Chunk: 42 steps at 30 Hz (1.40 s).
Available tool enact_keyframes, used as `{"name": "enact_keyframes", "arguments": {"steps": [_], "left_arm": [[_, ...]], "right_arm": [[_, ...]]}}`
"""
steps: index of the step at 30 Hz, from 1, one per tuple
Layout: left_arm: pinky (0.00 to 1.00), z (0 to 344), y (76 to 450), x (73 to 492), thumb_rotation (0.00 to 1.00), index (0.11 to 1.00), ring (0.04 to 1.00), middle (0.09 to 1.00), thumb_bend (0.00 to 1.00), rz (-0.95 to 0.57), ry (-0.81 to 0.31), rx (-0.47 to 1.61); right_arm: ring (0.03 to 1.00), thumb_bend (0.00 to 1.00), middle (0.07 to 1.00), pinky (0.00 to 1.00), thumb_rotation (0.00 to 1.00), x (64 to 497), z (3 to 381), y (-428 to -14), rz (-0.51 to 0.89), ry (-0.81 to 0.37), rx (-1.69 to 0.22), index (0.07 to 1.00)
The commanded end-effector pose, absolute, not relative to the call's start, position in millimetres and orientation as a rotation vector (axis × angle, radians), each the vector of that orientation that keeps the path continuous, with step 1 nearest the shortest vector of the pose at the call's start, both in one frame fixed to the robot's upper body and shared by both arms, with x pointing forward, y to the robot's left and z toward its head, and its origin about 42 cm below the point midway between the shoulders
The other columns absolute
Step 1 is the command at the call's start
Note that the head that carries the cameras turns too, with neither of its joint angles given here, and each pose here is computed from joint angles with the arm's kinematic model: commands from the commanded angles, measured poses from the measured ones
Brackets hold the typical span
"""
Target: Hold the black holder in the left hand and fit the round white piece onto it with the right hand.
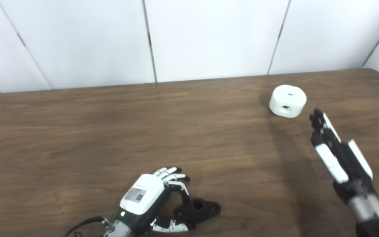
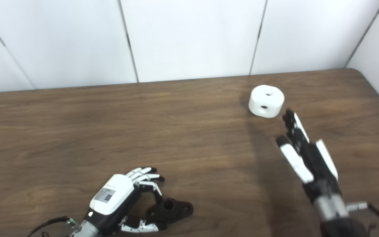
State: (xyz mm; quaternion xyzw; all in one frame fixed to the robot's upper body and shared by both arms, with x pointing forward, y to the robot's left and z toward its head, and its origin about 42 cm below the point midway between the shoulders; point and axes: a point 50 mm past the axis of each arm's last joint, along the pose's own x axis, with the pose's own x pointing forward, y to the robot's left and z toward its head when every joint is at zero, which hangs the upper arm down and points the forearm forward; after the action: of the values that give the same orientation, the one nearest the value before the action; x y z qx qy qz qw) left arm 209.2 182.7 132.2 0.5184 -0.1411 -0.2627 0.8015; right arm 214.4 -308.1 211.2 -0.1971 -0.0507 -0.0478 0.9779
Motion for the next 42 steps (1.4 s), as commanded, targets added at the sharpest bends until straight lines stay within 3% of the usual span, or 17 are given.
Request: {"name": "enact_keyframes", "arguments": {"steps": [1,6,14,26,42], "left_arm": [[0.90,116,203,210,0.05,0.487,0.901,0.810,0.52,-0.589,-0.203,1.203],[0.88,111,211,211,0.05,0.486,0.885,0.802,0.52,-0.581,-0.195,1.189],[0.87,103,226,210,0.05,0.486,0.880,0.800,0.52,-0.585,-0.185,1.184],[0.90,94,239,207,0.05,0.486,0.891,0.811,0.52,-0.596,-0.165,1.172],[0.89,95,239,207,0.05,0.487,0.885,0.812,0.52,-0.588,-0.163,1.173]], "right_arm": [[0.968,0.63,0.947,0.94,0.64,228,226,-314,-0.161,-0.155,-0.516,0.973],[0.943,0.73,0.929,0.92,0.48,253,236,-316,-0.262,-0.133,-0.740,0.941],[0.996,0.81,0.932,0.95,0.38,313,256,-329,-0.326,-0.113,-0.891,0.900],[1.000,0.82,0.947,0.88,0.32,378,272,-348,-0.321,-0.045,-0.986,0.877],[1.000,0.88,0.945,0.98,0.33,417,278,-356,-0.248,0.076,-1.122,0.816]]}}
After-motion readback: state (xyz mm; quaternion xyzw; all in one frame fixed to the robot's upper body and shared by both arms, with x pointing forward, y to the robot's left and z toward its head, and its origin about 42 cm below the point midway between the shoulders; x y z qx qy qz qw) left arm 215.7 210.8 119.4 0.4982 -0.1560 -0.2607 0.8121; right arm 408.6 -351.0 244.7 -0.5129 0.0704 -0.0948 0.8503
